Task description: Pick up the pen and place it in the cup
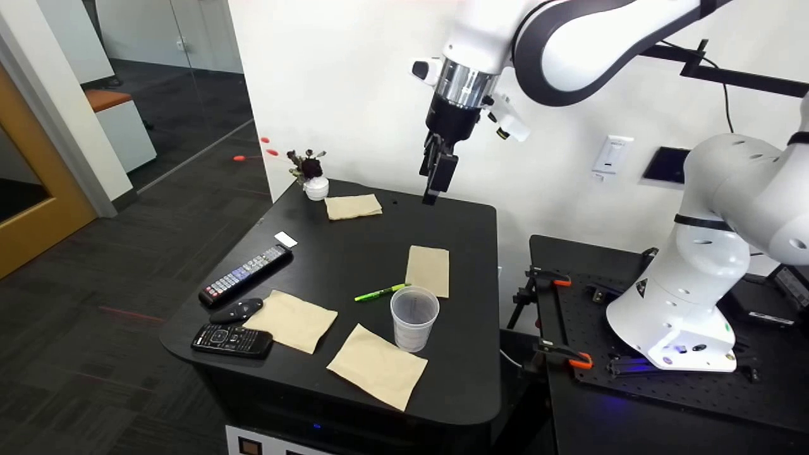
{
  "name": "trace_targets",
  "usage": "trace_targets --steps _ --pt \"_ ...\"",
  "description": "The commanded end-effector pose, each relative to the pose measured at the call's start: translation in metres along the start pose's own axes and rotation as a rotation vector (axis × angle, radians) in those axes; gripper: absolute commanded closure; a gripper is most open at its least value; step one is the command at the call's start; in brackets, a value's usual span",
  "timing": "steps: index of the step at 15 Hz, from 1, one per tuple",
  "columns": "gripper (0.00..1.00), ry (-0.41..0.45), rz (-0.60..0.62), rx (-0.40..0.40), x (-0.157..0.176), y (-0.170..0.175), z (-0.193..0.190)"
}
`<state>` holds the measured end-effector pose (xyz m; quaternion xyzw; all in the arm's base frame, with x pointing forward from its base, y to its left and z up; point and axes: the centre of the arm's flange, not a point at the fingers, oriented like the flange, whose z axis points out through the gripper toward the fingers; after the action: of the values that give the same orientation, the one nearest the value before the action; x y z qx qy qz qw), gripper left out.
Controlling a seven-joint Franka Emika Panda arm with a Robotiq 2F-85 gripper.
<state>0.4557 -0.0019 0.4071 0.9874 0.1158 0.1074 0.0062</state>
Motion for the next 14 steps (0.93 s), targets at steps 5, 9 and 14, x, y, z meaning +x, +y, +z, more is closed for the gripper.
trace_targets --steps 5,9,14 --pt "0.00 -0.005 -0.006 0.003 -0.001 0.002 0.006" --pt "0.00 0.027 -0.052 -0.017 0.002 0.006 0.021" --pt "0.00 0.019 -0.126 0.008 0.004 0.013 0.063"
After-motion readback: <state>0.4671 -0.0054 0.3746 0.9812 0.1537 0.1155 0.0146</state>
